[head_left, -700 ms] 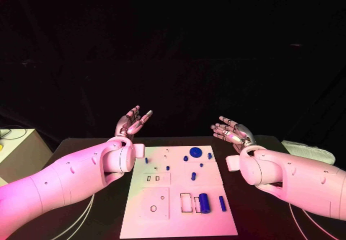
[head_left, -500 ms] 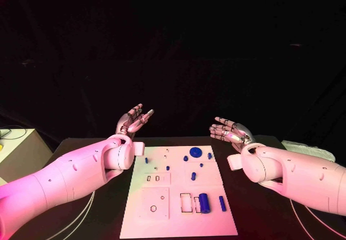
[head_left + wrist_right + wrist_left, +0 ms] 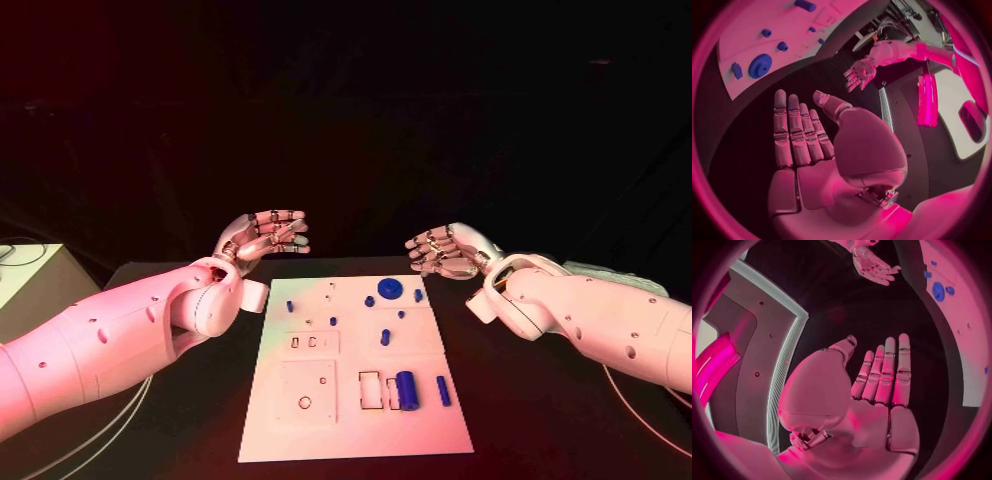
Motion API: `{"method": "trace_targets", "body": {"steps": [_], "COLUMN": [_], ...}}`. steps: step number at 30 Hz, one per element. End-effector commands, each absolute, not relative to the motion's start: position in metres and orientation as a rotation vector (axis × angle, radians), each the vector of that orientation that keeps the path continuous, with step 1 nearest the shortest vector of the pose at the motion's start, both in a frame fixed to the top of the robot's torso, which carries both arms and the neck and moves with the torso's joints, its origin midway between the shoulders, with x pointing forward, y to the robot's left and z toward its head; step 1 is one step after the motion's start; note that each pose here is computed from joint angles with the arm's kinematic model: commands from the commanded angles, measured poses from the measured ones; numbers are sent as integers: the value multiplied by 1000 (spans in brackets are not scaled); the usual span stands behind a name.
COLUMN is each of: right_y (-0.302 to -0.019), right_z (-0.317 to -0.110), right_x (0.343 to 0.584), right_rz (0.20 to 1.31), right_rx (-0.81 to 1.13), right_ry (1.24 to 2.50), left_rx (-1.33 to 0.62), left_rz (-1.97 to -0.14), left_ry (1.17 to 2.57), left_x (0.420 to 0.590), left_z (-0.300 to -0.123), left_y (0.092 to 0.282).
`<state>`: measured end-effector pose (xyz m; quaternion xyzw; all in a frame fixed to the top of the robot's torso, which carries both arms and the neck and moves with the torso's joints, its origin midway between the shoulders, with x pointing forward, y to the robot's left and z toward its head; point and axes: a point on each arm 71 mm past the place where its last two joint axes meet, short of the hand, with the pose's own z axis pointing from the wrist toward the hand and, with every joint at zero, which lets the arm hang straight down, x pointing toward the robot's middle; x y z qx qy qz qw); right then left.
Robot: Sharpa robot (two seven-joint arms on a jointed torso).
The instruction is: Assemble the parts on the task board
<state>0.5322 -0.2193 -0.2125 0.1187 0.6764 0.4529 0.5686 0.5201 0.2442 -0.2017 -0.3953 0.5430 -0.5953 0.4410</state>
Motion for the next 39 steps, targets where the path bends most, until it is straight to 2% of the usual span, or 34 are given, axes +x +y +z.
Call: {"method": "trace_targets", "body": {"steps": [1, 13, 22, 29, 39], "right_y": [-210, -193, -165, -150, -145], "right_z": [-206, -194, -194, -193, -192], "right_x": [532, 534, 525, 525, 524], "right_rz": [876, 705, 581, 528, 497], "right_rx": [-54, -275, -471, -513, -498], "right_ry": [1599, 1605, 1599, 1574, 1575], "left_rx": [-866, -824, -796, -785, -790], "left_rz": [-1518, -1521, -1568, -1611, -1620], "left_ry": [1452, 1471, 1485, 1506, 1525], "left_x": [511, 498, 484, 474, 473], "left_z": [-196, -181, -168, -161, -162], "left_y": [239, 246, 243, 239, 240]}}
